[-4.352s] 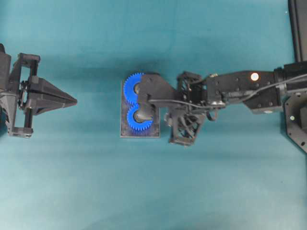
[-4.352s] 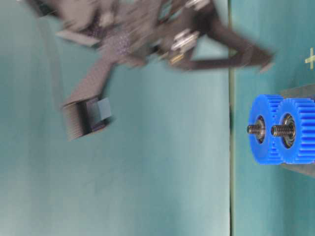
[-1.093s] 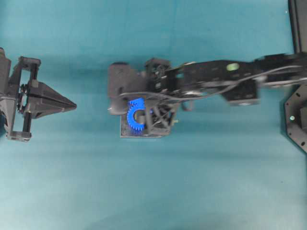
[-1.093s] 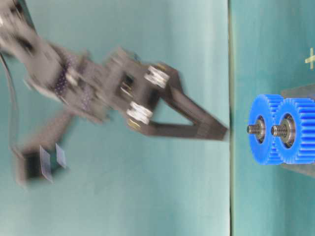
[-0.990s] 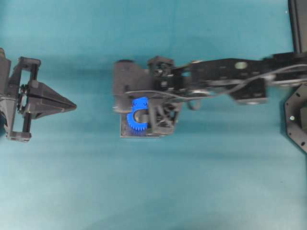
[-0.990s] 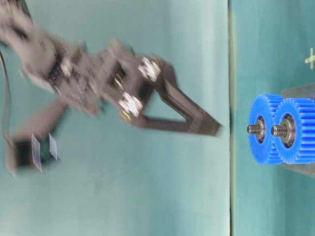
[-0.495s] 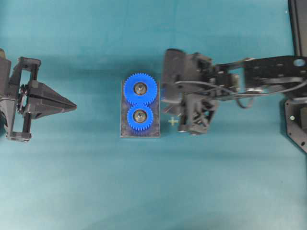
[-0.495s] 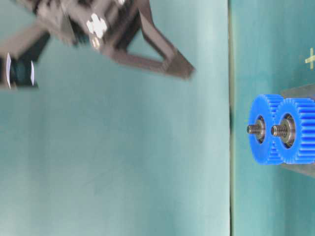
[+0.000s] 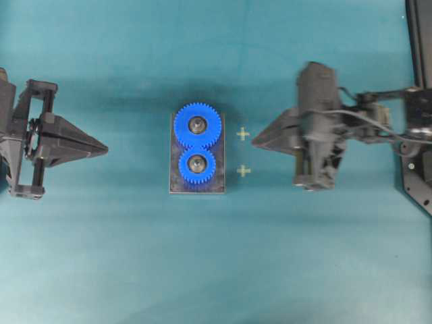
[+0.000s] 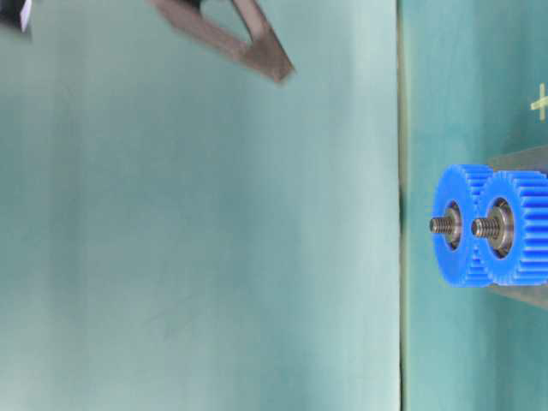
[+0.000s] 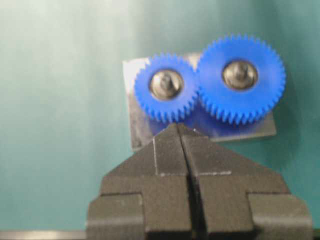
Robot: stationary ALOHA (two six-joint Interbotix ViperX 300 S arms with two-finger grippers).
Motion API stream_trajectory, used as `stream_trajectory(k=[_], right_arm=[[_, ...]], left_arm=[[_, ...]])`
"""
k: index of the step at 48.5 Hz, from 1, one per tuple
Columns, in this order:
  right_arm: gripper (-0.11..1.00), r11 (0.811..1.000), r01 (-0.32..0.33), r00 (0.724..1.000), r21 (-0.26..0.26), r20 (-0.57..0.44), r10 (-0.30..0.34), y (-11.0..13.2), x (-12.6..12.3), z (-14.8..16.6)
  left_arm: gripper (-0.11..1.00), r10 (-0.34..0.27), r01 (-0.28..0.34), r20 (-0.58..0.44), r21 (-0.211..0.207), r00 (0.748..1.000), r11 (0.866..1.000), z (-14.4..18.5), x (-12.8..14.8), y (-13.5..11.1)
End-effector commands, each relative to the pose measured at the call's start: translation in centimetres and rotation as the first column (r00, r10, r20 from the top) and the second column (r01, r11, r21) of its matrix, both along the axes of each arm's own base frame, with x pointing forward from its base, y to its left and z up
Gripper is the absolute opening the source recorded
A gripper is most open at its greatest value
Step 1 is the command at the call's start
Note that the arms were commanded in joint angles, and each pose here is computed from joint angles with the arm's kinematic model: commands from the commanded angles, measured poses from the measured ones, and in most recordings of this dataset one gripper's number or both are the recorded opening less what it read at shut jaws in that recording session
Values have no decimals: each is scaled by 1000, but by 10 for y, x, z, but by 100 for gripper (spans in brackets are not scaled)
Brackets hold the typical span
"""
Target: Insert the washer onto the shaft.
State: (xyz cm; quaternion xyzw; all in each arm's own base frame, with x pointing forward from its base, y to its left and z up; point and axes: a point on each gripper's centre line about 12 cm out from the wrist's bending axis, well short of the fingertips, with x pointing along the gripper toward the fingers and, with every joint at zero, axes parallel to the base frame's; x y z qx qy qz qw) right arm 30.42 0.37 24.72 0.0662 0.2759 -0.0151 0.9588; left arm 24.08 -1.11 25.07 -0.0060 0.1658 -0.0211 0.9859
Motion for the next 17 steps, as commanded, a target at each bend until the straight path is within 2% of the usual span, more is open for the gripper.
stream_trajectory(k=[1, 8, 17], right_arm=[[-2, 1000, -6, 994, 5, 112, 5, 2, -10, 6], [-2, 1000, -10, 983, 6, 186, 9, 2, -23, -2], [-2, 1000, -11, 978, 8, 208, 9, 2, -30, -9]], left_arm=[[0, -1, 1, 25, 5, 1000, 1000, 7, 3, 0], [0, 0, 0, 29, 6, 1000, 1000, 6, 2, 1], [0, -1, 1, 56, 8, 998, 1000, 8, 2, 1]])
